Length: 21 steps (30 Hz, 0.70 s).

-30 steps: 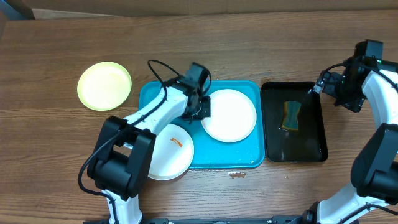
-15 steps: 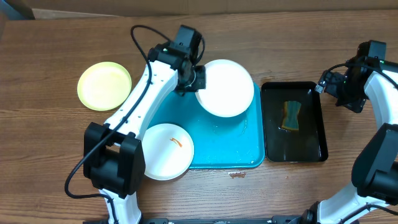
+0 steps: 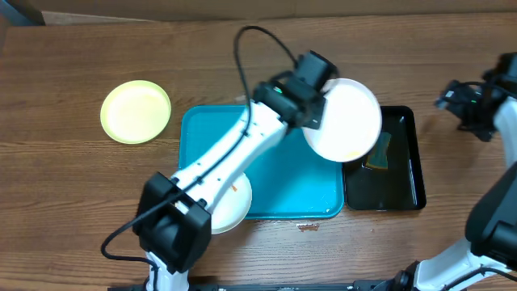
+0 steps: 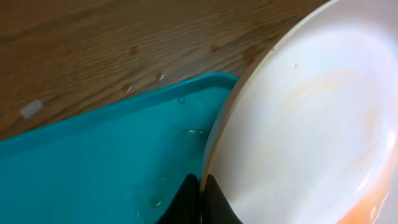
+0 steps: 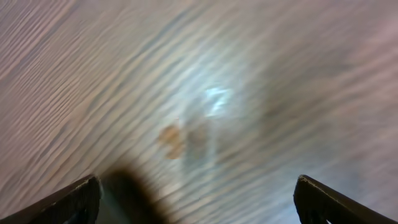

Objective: Clean dirty plates on tray and stack at the side
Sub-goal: 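Lift the white plate with the left gripper and swing it over the black tray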

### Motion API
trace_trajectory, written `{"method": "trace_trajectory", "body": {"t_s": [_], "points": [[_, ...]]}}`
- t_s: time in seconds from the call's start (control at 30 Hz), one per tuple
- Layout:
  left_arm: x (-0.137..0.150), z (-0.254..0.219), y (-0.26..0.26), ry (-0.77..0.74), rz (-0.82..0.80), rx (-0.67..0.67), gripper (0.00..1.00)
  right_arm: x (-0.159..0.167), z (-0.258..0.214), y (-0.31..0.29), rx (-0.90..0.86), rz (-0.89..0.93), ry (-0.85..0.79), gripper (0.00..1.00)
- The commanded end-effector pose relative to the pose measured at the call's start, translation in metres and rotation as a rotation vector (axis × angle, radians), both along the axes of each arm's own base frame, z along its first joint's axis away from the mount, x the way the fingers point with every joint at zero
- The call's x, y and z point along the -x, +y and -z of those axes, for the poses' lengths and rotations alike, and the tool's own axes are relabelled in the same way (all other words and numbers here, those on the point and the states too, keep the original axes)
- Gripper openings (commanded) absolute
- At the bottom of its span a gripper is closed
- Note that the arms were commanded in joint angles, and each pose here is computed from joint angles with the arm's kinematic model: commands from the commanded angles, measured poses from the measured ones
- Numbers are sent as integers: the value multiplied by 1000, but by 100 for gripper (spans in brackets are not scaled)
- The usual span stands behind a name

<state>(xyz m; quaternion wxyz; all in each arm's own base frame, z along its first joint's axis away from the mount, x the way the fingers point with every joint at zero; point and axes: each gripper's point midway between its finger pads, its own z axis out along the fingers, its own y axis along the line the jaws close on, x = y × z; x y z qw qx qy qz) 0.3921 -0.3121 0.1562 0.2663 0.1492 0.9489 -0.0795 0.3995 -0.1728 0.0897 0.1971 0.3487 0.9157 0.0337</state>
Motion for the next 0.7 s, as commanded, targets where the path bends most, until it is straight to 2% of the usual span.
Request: {"method": "trace_trajectory", "body": {"t_s": [0.0, 0.3, 0.5, 0.67], "points": [[-5, -24, -14, -176, 20, -100, 4, 9, -9, -33, -2, 120, -25, 100], [14, -66, -57, -502, 154, -326, 4, 24, -9, -59, -2, 189, -24, 100], [42, -104, -78, -722, 212, -549, 4, 24, -9, -60, -2, 189, -25, 100], [68, -136, -101, -867, 234, -638, 4, 24, -9, -60, -2, 189, -25, 100]]}}
